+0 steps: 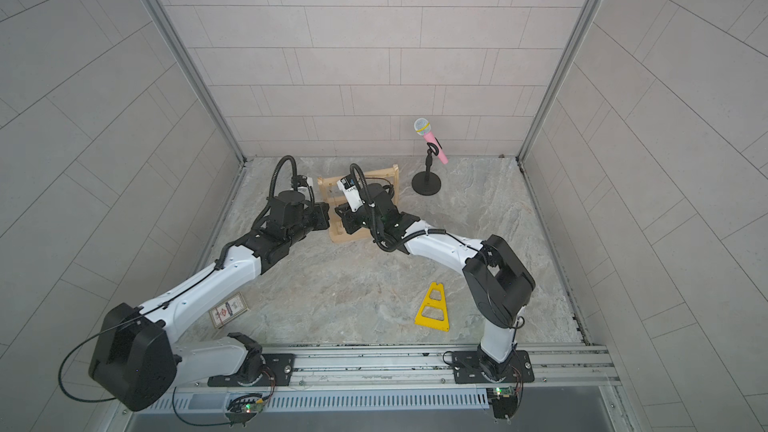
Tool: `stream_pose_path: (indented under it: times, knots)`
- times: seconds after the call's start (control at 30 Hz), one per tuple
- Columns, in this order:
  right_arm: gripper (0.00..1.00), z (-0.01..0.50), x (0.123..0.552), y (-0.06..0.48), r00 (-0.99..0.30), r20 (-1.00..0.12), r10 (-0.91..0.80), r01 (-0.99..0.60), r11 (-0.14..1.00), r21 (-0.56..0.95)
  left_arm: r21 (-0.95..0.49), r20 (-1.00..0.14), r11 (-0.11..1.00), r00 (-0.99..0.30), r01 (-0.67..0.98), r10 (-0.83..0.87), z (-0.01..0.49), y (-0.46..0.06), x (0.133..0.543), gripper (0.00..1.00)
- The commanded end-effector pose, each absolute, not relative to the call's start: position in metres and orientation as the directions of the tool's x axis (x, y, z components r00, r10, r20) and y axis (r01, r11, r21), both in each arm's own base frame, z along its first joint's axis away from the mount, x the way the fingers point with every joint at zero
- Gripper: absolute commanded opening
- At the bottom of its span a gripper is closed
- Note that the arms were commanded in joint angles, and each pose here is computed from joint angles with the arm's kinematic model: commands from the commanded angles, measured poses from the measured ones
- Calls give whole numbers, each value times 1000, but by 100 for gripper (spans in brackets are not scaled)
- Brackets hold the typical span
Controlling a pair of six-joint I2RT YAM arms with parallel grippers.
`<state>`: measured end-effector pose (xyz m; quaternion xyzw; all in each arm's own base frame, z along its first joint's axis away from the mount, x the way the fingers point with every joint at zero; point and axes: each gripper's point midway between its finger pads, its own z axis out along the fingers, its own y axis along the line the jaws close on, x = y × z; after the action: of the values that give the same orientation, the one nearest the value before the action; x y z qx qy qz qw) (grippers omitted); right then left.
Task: Hang the necklace on the jewelry display stand
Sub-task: Hang the necklace on the stand.
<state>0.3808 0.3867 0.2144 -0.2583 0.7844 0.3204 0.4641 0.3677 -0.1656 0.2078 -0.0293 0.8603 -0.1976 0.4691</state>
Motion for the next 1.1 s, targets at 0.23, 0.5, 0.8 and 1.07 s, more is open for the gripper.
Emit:
stream_pose_path:
  times: [0.23,0.5,0.8,1.07]
  knots:
    - [17,225,393,397,-420,-905,-62,-695,664,277,-364,-812,920,-534,145,-237,223,-164,369,0]
    - [16,232,397,395,-413,-910,-39,-682,675,280,-366,-811,919,-535,149,-237,223,-165,368,0]
    - [7,236,395,394,-408,-912,-36,-686,672,280,-366,-812,919,-533,148,-238,224,-165,368,0]
    - [6,246,384,394,-390,-920,-40,-721,635,278,-366,-814,919,-529,147,-240,225,-164,369,0]
